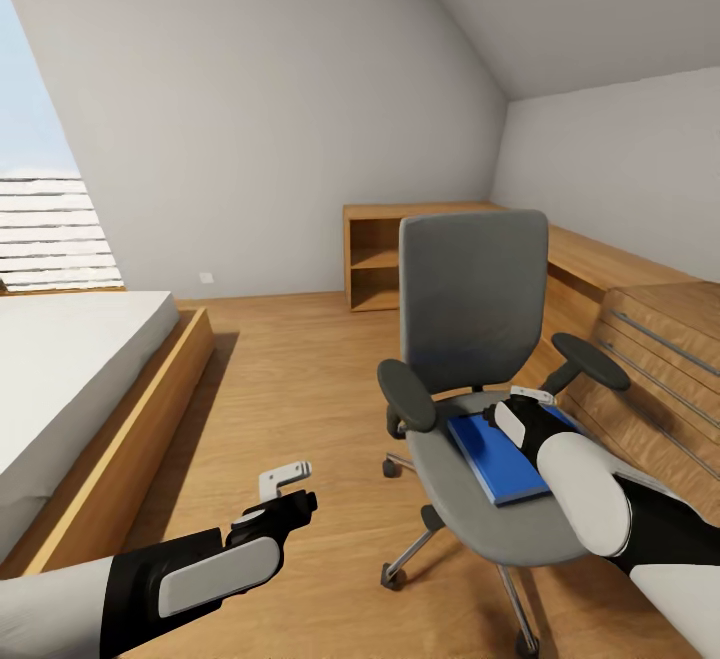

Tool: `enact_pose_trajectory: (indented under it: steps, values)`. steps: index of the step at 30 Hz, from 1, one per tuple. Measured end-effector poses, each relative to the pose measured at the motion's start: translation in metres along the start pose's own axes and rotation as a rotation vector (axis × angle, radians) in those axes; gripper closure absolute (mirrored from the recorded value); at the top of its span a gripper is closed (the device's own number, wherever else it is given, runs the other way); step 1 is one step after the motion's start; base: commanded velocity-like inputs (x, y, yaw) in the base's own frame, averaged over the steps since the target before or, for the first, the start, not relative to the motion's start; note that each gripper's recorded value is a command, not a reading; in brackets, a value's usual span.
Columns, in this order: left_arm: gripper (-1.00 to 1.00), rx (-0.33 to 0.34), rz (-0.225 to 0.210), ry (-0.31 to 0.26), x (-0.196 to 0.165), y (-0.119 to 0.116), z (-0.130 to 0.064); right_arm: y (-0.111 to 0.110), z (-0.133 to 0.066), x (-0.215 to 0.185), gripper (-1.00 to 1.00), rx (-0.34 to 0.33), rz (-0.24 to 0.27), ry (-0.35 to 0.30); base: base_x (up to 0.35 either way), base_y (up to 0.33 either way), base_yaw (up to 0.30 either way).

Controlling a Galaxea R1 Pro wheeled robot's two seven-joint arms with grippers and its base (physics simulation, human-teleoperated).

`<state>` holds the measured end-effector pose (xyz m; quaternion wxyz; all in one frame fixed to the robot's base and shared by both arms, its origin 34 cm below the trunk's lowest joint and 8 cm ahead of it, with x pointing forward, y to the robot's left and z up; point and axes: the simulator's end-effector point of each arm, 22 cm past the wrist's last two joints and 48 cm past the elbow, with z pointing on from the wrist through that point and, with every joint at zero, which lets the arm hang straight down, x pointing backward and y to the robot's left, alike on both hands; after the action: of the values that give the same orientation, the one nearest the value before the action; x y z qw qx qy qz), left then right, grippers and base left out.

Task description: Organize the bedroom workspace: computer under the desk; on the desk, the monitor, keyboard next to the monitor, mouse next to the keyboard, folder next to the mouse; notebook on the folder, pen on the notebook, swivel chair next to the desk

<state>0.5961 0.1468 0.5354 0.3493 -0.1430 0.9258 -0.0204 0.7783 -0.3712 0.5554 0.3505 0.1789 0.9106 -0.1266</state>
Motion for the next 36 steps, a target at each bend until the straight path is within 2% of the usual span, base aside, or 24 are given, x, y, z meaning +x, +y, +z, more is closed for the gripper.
enact_pose_trajectory:
  steps: [22,32,36]
  values:
    - [-1.00,0.001,0.001,0.001,0.000,0.000,0.000,0.000,0.000,-0.001,-1.00,0.000,0.001,-0.003,0.000,0.000,0.000]
    - [-1.00,0.001,0.000,0.001,-0.017,-0.004,-0.013,0.000,-0.013,-0.019,-1.00,0.000,0.001,-0.003,0.000,0.000,0.000]
    - [-1.00,0.000,0.000,0.001,-0.017,-0.004,-0.013,0.000,-0.013,-0.019,-1.00,0.000,0.001,-0.003,0.000,0.000,0.000]
